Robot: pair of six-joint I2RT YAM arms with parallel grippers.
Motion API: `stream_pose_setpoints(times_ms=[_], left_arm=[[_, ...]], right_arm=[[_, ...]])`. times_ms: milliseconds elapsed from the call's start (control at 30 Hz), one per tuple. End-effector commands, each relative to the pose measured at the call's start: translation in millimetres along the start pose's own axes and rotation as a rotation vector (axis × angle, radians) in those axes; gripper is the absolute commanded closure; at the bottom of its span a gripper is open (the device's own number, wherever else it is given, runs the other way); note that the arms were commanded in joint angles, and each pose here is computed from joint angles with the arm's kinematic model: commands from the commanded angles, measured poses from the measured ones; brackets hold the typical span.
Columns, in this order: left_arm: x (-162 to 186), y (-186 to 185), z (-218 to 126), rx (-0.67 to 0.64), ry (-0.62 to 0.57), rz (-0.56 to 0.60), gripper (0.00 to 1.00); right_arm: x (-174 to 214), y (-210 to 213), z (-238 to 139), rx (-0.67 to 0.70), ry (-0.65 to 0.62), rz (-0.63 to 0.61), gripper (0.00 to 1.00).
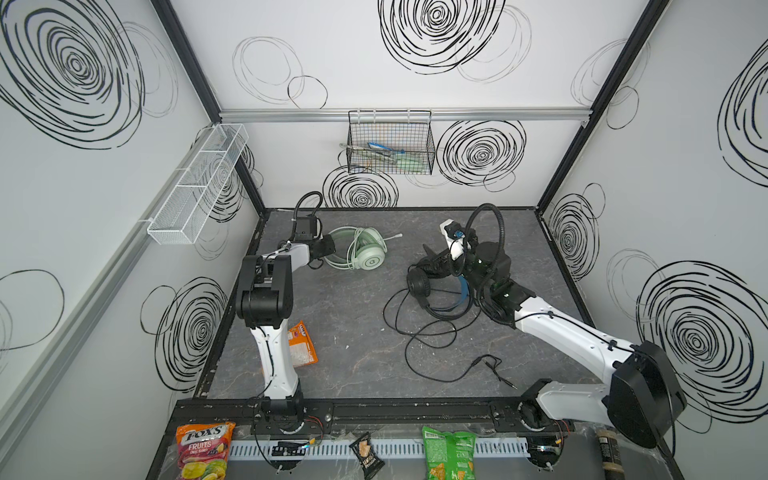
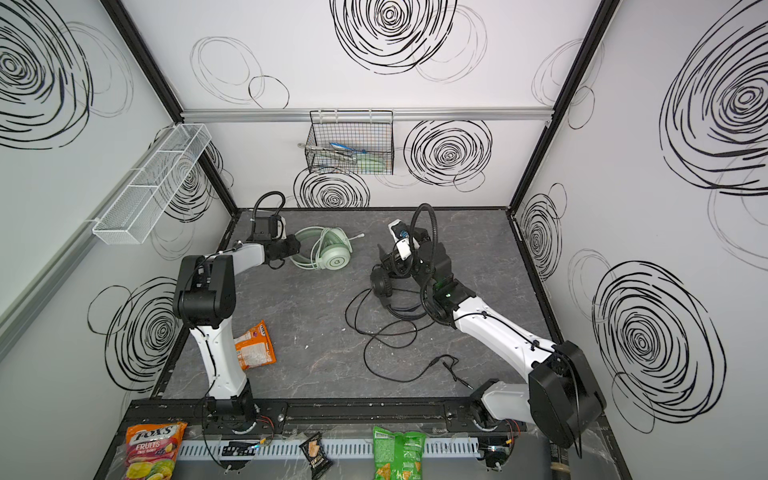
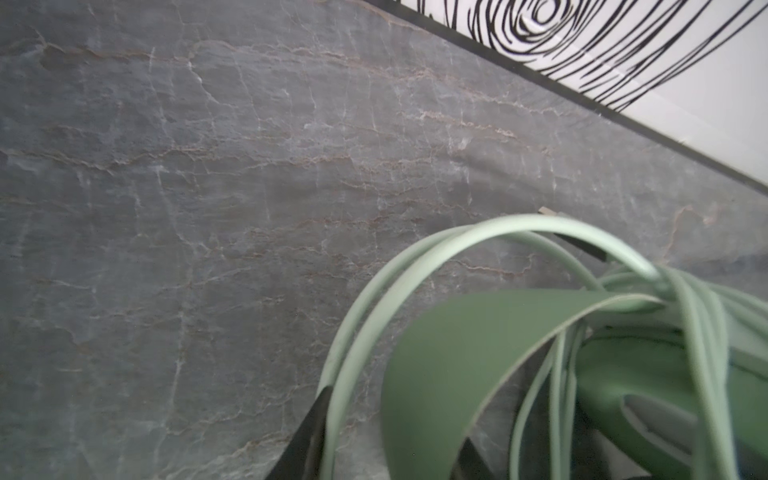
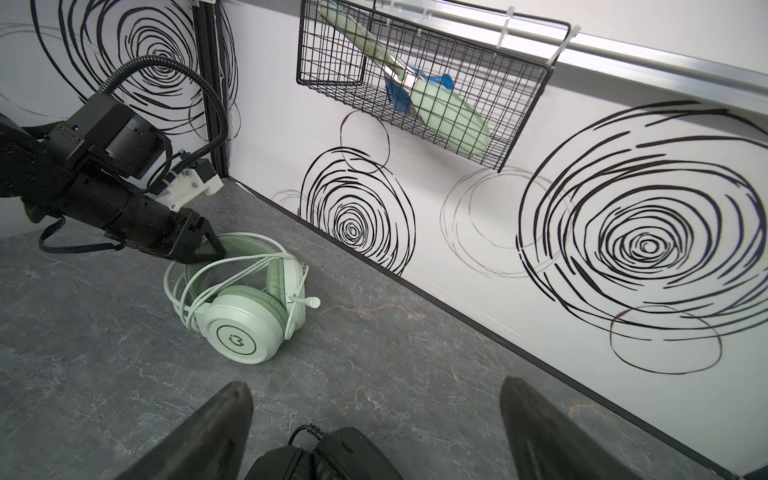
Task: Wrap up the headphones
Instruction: 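Lower the wrapped pale green headset onto the table with the left gripper and release, then reach the left gripper to the black headset's blue headband and grasp it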
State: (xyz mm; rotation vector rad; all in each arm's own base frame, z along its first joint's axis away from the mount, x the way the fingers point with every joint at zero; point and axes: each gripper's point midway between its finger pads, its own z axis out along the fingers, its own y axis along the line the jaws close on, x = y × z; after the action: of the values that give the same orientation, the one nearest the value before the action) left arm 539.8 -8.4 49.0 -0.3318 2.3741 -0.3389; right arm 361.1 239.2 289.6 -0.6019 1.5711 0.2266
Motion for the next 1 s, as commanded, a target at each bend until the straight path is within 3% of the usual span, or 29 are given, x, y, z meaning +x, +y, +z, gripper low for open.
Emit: stream_pose_setpoints(times_ms=[0, 300, 700, 867, 967], left_arm=[[-20.2, 2.8, -3.5, -0.013, -0.045, 0.002, 0.49], [-42.7, 10.4, -27.9, -0.070, -0.082, 0.008, 0.02], [-51.9, 22.2, -57.2, -0.085, -0.111, -0.049, 0.04], [-58.9, 32.0, -97.3, -0.162, -0.180, -0.053, 0.04], [-57.1, 19.7, -132.9, -0.162, -0.229, -0.022, 0.04]], right_arm=[[-15.3, -2.1, -7.7, 0.003, -0.040, -0.001, 0.03], [-23.0, 2.0, -18.6, -0.002, -0.040, -0.005, 0.02], [-24.8, 7.3, -40.2, -0.003, -0.033, -0.011, 0.02], [-21.9, 6.4, -45.3, 0.005, -0.023, -0.015, 0.02], [-15.4, 3.7, -44.9, 0.023, -0.012, 0.005, 0.02]])
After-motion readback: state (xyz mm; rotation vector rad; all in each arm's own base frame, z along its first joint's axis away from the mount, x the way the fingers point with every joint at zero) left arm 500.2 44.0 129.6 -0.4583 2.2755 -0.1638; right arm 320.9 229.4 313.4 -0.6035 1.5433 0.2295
